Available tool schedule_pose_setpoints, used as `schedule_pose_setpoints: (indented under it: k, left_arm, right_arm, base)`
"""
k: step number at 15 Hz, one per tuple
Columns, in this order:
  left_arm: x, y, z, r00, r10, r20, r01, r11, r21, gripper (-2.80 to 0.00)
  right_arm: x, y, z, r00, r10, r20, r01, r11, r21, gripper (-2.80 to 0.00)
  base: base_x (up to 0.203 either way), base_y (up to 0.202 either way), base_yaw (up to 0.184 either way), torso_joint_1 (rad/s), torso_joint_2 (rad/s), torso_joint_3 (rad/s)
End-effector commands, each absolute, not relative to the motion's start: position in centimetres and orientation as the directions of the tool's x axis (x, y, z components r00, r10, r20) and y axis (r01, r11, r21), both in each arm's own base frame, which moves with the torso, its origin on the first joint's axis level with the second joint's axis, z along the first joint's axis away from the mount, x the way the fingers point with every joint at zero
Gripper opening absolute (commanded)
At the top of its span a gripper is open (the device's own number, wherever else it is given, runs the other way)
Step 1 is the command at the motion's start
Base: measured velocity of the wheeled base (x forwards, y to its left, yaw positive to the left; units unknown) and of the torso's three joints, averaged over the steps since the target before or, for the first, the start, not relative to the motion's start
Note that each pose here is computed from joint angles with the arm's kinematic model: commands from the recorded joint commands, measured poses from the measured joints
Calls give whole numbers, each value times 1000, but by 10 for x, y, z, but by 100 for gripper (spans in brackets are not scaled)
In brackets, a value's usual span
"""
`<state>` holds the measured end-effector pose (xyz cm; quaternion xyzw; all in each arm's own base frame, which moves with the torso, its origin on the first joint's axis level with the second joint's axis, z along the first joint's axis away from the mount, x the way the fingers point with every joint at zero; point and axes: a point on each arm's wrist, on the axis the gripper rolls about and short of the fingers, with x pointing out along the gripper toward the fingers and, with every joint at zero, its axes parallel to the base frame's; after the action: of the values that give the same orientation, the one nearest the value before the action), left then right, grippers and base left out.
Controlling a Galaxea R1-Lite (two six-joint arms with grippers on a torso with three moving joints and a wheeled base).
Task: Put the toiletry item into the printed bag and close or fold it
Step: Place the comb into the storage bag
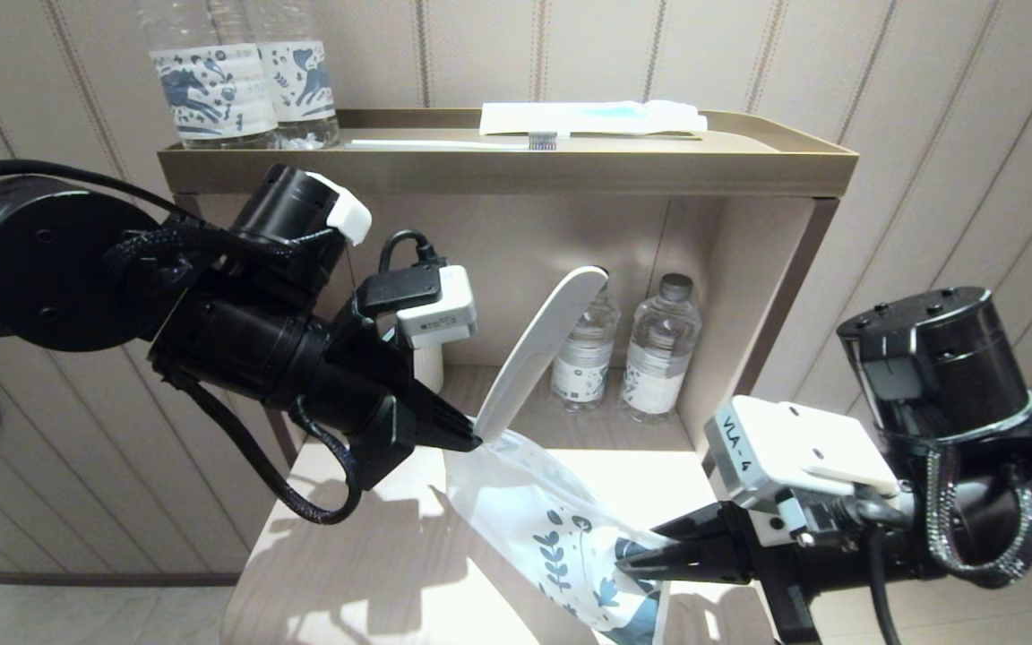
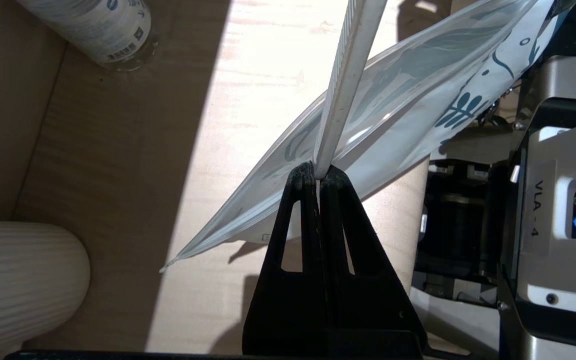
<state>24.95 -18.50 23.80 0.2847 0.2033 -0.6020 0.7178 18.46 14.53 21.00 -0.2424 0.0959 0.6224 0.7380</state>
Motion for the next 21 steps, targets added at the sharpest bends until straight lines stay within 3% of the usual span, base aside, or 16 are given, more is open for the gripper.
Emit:
schedule_pose_setpoints:
  k: [1,6,10,15,18,21]
  left_arm:
    - [250,-186,245,192,-754,-629,980,108,170,-280]
    - [249,-181,259,212,-767,-606,976,135,172,-280]
    - [245,-170,272,259,-767,-587,960,274,64,-280]
    - [241,-158,266,271,-752,-600,952,300,54,-280]
    - [243,-158,266,294,-734,-613,950,293,105,-280]
    - [246,-151,262,396,-612,-685,917,299,263,-280]
  right_arm:
    - [185,146,209,197,875,-442,-966,98,-237,-280]
    - [187,143,208,219,867,-448,-963,119,-242,-280]
    - [192,142,207,380,770,-513,-914,227,-335,-280]
    - [195,141,204,556,568,-607,-820,254,-513,-280]
    - [189,144,205,583,522,-623,-794,204,-573,-280]
    - [187,147,206,592,511,-623,-783,182,-595,-280]
  base:
    - [0,0,0,0,0,0]
    - [0,0,0,0,0,0]
    - [0,0,0,0,0,0]
    - [0,0,0,0,0,0]
    - [0,0,0,0,0,0]
    - [0,0,0,0,0,0]
